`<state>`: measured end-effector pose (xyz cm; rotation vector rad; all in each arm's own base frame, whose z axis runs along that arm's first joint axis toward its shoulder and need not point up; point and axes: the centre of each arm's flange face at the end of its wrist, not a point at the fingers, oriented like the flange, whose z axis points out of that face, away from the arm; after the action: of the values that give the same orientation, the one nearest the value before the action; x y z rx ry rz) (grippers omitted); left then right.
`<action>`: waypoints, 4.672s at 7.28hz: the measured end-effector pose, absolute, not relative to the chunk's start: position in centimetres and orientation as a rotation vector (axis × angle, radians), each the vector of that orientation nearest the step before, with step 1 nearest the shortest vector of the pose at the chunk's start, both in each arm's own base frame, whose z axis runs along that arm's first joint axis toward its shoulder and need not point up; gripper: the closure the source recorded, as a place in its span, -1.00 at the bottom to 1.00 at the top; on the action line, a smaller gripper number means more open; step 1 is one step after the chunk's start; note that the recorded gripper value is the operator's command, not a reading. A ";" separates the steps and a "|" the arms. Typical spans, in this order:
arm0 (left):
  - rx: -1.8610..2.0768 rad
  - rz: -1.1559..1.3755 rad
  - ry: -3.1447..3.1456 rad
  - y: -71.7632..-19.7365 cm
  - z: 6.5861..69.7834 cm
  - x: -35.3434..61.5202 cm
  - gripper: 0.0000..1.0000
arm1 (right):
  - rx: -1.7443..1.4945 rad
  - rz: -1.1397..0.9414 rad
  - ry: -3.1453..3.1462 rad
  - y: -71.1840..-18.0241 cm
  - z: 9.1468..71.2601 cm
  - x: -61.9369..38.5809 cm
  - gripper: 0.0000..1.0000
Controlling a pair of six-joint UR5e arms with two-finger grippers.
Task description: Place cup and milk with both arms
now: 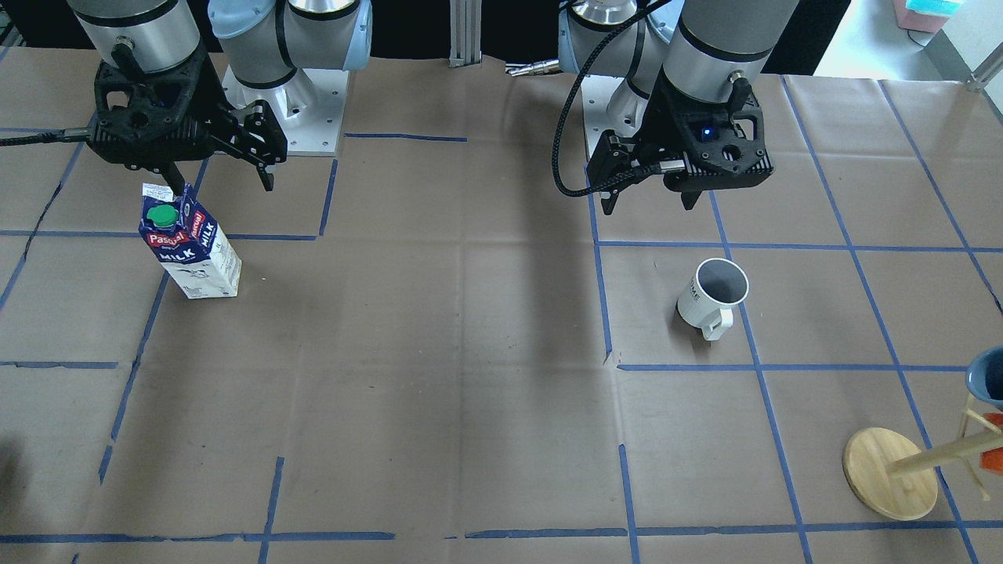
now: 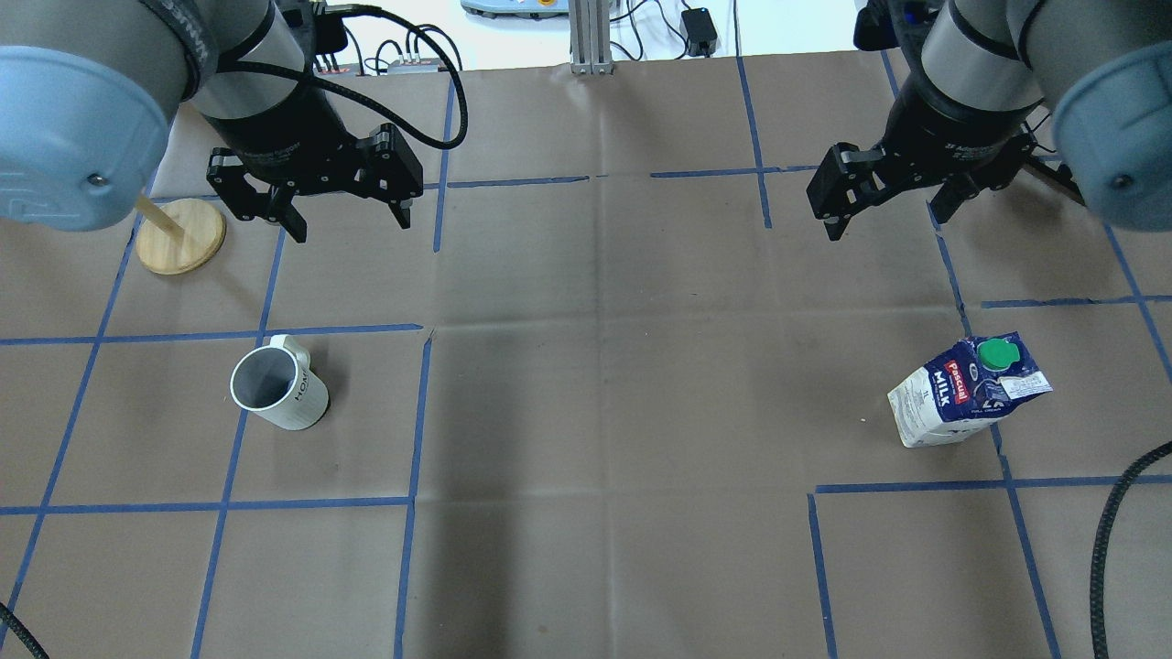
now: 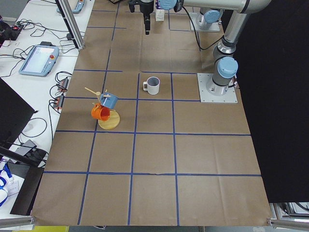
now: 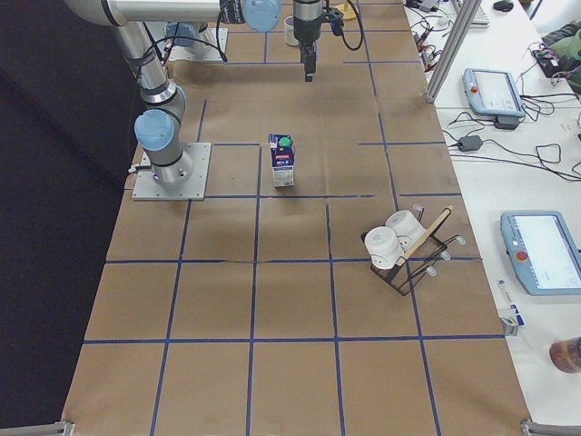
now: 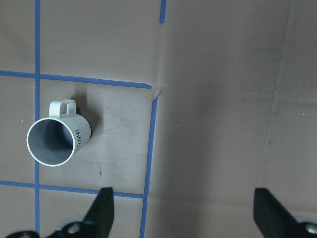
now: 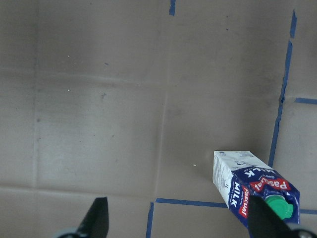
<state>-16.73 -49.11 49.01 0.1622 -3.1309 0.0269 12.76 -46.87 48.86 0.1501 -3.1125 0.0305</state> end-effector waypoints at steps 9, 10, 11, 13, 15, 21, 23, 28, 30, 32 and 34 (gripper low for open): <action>0.139 0.003 -3.133 -48.5 48.3 -16.6 -1.00 | 0.007 -0.024 -3.131 -45.6 48.6 13.0 -1.00; 0.139 -0.003 -3.134 -48.4 48.1 -16.5 -1.00 | 0.007 -0.025 -3.131 -45.6 48.6 13.0 -1.00; 0.141 -0.014 -3.135 -48.3 47.8 -16.4 -1.00 | 0.007 -0.026 -3.131 -45.6 48.6 13.0 -1.00; 0.144 -0.056 -3.138 -47.6 46.6 -16.1 -1.00 | 0.006 -0.026 -3.131 -45.6 48.6 12.9 -1.00; 0.151 -0.114 -3.136 -47.0 44.5 -13.7 -1.00 | 0.006 -0.025 -3.132 -45.6 48.6 13.0 -1.00; 0.120 -0.030 -3.129 -44.6 31.8 2.1 -1.00 | 0.006 -0.024 -3.132 -45.6 48.6 12.9 -1.00; 0.144 -0.024 -3.125 -44.4 29.9 4.9 -1.00 | 0.006 -0.023 -3.132 -45.6 48.6 12.9 -1.00; -0.019 0.021 -3.147 -46.5 26.1 7.1 -1.00 | 0.005 -0.023 -3.132 -45.6 48.6 12.9 -1.00; -0.037 -0.020 -3.132 -46.2 24.6 7.6 -1.00 | 0.005 -0.023 -3.132 -45.6 48.6 12.9 -1.00; -0.029 -0.051 -3.118 -46.1 23.4 7.7 -0.26 | 0.005 -0.023 -3.132 -45.6 48.6 12.9 -1.00; -0.021 -0.030 -3.124 -46.6 22.5 8.0 0.66 | 0.005 -0.023 -3.132 -45.6 48.6 12.9 -1.00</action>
<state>8.01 -46.62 22.54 -0.0210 -3.1244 -0.0301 12.92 -45.64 48.60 0.0049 -3.1325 -0.0232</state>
